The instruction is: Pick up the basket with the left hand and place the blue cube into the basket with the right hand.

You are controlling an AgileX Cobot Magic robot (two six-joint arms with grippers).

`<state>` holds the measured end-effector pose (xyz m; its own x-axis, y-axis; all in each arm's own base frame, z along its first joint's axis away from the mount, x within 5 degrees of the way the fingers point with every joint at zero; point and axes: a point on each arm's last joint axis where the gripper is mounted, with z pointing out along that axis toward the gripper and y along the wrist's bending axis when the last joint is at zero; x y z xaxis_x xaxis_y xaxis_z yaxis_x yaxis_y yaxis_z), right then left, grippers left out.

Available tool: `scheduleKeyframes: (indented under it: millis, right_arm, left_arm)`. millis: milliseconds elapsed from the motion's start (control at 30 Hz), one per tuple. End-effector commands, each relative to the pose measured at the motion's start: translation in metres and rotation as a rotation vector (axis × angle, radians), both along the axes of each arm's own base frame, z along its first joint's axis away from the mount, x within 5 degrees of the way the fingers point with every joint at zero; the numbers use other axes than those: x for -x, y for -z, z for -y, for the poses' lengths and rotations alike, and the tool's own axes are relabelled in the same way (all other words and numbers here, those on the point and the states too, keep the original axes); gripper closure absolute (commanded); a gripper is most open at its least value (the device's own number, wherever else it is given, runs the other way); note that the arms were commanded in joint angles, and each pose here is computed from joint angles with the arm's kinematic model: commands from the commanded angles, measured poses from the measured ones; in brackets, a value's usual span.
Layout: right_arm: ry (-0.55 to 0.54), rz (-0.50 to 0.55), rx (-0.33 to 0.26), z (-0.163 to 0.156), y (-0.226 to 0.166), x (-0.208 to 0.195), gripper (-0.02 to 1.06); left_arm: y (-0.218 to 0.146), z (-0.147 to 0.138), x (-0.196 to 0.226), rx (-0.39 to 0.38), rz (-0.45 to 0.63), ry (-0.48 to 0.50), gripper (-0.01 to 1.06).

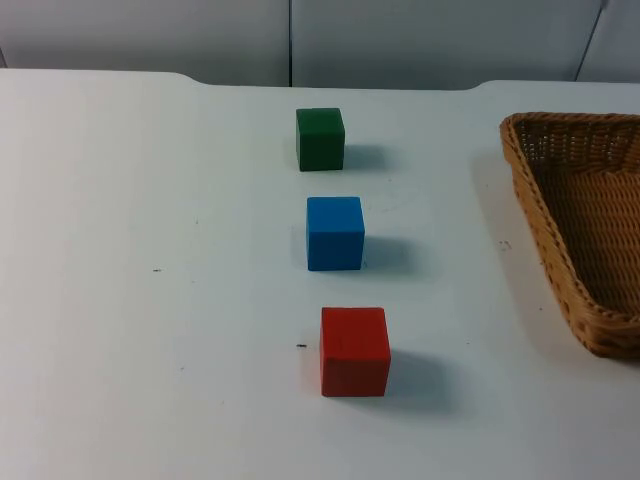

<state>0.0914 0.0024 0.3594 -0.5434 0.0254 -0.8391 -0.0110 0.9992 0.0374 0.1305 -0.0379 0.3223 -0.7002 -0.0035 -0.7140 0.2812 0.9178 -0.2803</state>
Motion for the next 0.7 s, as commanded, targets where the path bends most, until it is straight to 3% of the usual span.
scheduleKeyframes:
  millis: [0,433,667]
  right_arm:
    - [-0.008,-0.021,-0.001,0.000,0.001,-0.010,0.01]
    - [-0.009,-0.063,-0.002,0.000,0.005,-0.022,0.01]
    - [-0.009,-0.063,-0.002,0.000,0.005,-0.022,0.01]
  left_arm:
    - [-0.002,0.005,-0.011,0.042,0.023,0.032,0.00]
    - [0.027,0.026,-0.073,0.247,-0.045,0.170,0.00]
    - [0.042,0.035,-0.103,0.283,-0.100,0.207,0.00]
